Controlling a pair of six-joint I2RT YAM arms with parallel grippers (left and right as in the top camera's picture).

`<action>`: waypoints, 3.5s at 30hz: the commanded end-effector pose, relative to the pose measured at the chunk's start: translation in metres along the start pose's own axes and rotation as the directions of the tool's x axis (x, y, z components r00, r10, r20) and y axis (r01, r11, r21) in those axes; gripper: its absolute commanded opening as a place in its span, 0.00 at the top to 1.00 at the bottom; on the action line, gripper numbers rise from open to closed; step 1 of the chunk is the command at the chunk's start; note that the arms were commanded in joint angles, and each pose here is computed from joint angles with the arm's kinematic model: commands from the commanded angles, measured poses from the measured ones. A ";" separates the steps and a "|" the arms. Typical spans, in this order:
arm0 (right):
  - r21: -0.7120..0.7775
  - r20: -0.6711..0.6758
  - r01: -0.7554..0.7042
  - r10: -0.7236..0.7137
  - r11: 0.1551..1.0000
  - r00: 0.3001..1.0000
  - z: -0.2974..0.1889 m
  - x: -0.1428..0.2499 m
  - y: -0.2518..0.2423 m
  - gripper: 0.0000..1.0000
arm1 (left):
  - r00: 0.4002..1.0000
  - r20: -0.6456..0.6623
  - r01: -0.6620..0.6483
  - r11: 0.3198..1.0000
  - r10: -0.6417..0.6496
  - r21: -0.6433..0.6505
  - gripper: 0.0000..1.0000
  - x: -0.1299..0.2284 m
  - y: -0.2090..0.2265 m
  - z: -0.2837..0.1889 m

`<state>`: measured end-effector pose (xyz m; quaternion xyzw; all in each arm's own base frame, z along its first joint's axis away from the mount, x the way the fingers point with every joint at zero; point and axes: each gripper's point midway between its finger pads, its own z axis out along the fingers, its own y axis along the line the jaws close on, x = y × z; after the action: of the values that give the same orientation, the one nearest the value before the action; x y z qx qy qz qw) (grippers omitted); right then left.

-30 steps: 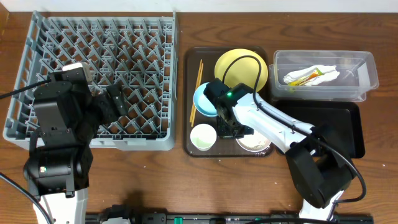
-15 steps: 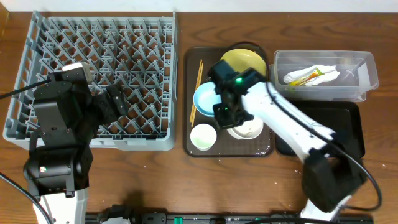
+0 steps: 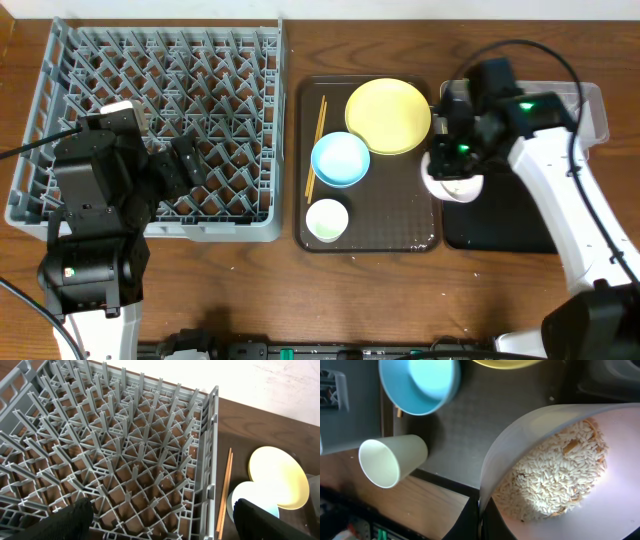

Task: Sort waste into correct bins and load items into the dishwasher
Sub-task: 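Lift the pink bowl and carry it over the black tray, then tip the pink bowl to dump the rice onto the black tray, then return the empty pink bowl to the brown tray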

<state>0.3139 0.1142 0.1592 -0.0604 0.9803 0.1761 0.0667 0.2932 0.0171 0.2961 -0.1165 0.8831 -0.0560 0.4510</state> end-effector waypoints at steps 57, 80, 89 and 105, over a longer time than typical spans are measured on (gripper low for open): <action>-0.915 0.217 -0.124 0.725 0.384 0.653 -0.098 0.024 -0.136 0.99 | 1.000 0.017 0.004 1.000 -0.004 0.015 0.10 -0.007 -0.003 -0.004; -0.904 0.265 -0.099 0.726 0.416 0.634 -0.104 0.025 -0.144 0.99 | 1.000 0.017 0.004 1.000 -0.004 0.015 0.10 -0.007 -0.003 -0.004; -0.845 0.332 -0.018 0.551 0.534 0.766 -0.102 0.020 -0.085 0.99 | 1.000 0.017 0.004 1.000 -0.004 0.015 0.10 -0.007 -0.003 -0.004; -0.093 0.324 0.045 -0.012 0.995 0.946 -0.044 -0.015 0.039 0.99 | 1.000 0.017 0.004 1.000 -0.004 0.015 0.10 -0.007 -0.003 -0.004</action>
<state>0.3091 0.1459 0.2424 -0.0997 0.8997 0.3602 0.2255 0.2933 0.0171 0.2962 -0.1165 0.8831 -0.0560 0.4511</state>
